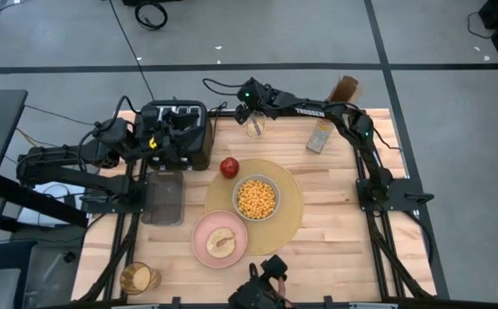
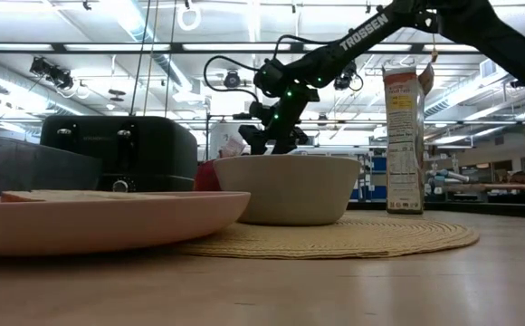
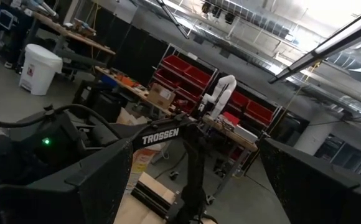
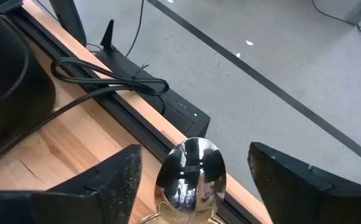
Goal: Arrange a breakfast setting
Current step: Put the purple spoon on the table mat to the right of the gray bowl
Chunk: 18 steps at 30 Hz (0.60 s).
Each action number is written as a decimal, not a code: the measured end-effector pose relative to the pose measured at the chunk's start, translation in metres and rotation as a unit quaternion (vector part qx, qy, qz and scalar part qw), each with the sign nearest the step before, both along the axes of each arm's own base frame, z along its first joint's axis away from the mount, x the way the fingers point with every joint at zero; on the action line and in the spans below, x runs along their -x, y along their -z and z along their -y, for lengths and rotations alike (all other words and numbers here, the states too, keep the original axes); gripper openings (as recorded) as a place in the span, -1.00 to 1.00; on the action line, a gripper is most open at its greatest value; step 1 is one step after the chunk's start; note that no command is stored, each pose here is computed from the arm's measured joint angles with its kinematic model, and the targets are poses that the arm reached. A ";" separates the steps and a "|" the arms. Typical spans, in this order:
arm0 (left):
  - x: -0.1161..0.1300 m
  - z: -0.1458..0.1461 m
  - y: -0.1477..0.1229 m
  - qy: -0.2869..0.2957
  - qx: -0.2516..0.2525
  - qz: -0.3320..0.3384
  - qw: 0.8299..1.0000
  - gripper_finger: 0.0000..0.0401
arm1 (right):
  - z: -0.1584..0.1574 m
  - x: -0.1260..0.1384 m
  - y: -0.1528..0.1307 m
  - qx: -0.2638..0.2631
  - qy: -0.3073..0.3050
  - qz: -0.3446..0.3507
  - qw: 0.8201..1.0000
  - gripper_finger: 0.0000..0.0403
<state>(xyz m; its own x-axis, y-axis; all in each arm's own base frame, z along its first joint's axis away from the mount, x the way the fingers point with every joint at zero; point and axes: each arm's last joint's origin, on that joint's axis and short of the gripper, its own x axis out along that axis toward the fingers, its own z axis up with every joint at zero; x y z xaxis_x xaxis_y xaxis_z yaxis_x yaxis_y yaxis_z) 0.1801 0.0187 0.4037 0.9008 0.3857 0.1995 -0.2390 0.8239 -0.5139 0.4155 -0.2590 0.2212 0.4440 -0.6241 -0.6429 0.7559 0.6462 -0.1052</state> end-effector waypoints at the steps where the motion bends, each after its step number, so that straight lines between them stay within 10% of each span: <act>1: 0.000 0.000 0.000 0.000 0.000 0.000 1.000 0.78 | 0.000 0.000 0.000 0.000 0.000 0.000 1.000 0.43; 18: 0.000 0.000 0.000 0.000 0.000 -0.001 1.000 0.78 | -0.005 0.001 -0.005 -0.006 -0.007 -0.006 1.000 -0.03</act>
<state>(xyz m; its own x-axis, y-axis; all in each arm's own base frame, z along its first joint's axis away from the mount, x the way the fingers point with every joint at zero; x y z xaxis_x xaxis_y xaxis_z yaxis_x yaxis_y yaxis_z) 0.1801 0.0187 0.4036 0.9011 0.3857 0.1982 -0.2397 0.8239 -0.5135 0.4149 -0.2544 0.2265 0.4453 -0.6102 -0.6552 0.7457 0.6578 -0.1058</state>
